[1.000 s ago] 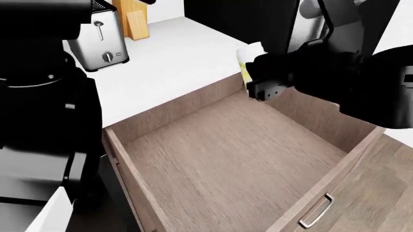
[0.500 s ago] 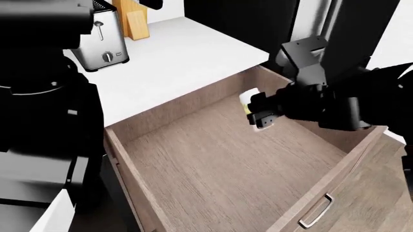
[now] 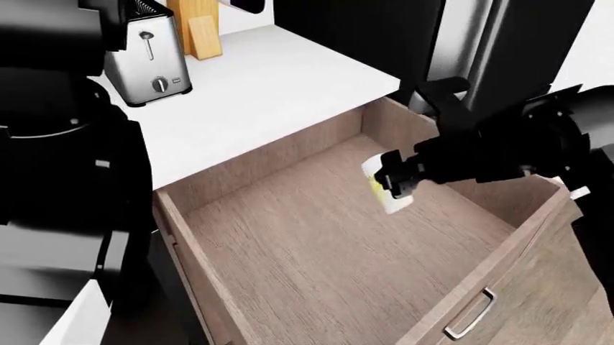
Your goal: Pick and place the shaker into the drawer. Then close the cabinet.
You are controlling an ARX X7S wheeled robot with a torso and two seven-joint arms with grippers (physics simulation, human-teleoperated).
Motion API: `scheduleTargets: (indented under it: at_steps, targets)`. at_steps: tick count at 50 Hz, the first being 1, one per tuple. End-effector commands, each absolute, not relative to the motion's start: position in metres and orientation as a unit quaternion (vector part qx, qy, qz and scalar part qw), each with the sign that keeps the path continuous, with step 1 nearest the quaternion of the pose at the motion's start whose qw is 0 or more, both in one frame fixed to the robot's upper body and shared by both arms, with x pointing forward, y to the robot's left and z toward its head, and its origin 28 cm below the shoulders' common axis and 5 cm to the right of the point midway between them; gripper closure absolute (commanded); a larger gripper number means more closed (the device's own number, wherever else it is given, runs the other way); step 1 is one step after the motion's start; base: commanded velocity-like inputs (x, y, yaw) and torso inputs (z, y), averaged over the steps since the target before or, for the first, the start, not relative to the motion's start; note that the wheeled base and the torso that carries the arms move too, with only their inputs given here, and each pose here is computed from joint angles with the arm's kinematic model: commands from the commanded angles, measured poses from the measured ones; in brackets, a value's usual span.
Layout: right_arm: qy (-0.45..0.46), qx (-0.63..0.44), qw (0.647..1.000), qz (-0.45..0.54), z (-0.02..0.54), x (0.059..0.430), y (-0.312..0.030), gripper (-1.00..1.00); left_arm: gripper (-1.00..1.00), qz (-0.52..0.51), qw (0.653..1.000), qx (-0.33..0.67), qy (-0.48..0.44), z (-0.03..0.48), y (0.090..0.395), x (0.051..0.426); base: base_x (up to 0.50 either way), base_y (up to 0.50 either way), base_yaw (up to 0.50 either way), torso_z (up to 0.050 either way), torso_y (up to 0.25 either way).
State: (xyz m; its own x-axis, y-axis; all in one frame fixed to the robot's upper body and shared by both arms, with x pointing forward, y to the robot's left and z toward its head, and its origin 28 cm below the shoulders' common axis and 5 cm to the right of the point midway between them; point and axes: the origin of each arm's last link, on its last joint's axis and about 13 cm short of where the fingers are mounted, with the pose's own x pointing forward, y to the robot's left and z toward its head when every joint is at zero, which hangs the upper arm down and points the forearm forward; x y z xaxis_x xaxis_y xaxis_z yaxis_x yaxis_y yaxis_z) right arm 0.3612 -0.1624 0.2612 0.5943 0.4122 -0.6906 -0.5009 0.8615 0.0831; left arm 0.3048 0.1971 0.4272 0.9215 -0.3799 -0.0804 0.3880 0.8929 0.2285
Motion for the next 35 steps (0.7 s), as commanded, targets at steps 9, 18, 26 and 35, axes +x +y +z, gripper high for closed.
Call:
scheduleTargets:
  at_steps: [9,18,26,35]
  targets:
    - [0.429,-0.060,0.856,0.283,0.243,0.370,-0.173,1.00,1.00,-0.192,0.974,0.116,0.023,0.420,0.196,0.311,0.00,0.00,0.00,0.000,0.000]
    - [0.454,-0.067,0.841,0.285,0.235,0.373,-0.174,1.00,1.00,-0.192,0.975,0.113,0.028,0.417,0.196,0.316,0.00,0.00,0.00,0.000,0.001]
    - [0.479,-0.081,0.826,0.286,0.225,0.376,-0.172,1.00,1.00,-0.192,0.975,0.110,0.030,0.415,0.197,0.318,0.00,0.00,0.00,0.000,0.000]
    - [0.503,-0.093,0.811,0.283,0.215,0.376,-0.172,1.00,1.00,-0.191,0.975,0.109,0.033,0.413,0.198,0.319,0.00,0.00,0.00,0.001,0.001]
